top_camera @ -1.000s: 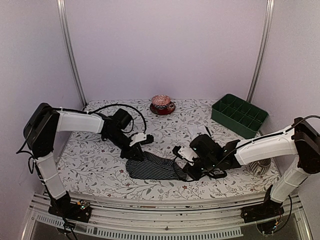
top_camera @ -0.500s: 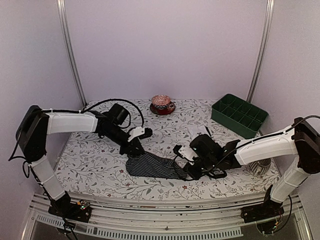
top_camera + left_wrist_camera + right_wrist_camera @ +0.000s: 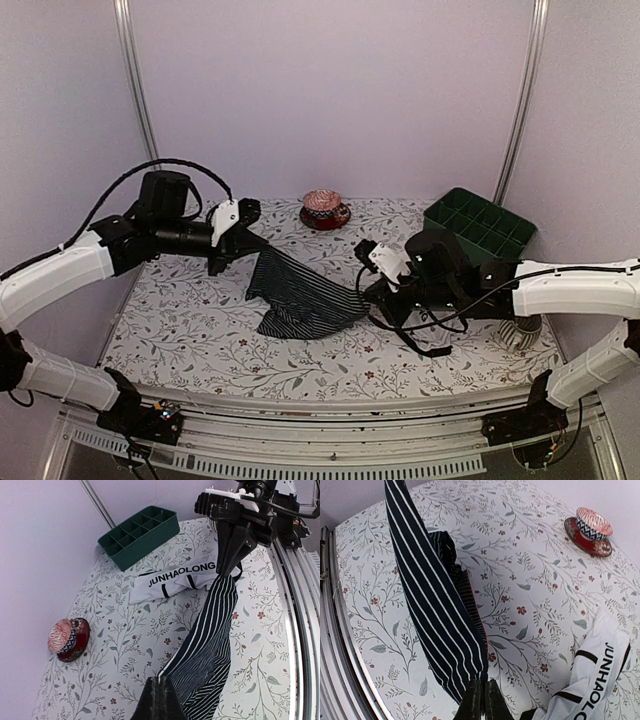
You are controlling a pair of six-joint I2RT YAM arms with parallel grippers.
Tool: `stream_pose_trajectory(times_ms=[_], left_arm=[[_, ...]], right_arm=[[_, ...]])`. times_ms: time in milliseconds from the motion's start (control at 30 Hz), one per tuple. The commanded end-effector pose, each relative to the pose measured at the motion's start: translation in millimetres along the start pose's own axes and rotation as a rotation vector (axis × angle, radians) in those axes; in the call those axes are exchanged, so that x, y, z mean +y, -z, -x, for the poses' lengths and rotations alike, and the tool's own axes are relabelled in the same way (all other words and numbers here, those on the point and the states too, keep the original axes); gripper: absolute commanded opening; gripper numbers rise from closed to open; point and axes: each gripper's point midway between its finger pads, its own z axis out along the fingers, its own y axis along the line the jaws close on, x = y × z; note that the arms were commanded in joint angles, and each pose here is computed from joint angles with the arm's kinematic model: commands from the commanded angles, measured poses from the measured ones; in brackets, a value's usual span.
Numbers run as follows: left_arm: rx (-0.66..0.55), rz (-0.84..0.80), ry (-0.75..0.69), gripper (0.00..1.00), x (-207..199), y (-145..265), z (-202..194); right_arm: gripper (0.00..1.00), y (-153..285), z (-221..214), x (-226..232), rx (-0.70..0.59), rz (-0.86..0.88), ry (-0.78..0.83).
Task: Roll the underwear
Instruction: Pick up the underwear from the center of the board, then flatten out the underwear at the center of the board.
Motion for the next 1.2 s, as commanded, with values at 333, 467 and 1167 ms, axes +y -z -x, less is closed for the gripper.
stream_pose_trajectory(times_ms=[333, 467, 1167], left_arm=[[-0.152, 0.223, -0.217, 0.0, 6, 69, 65], [-0.172, 0.269, -0.241, 0.0, 2, 83, 76], [-0.303, 0.321, -0.26, 0.0, -40, 155, 107]], right_arm=[[0.02, 87, 114, -7, -0.363, -0.02, 0.079], [0.02, 91, 117, 6, -0.372, 0.019, 0.107], [0.02, 148, 146, 71, -0.564, 0.065, 0.199]])
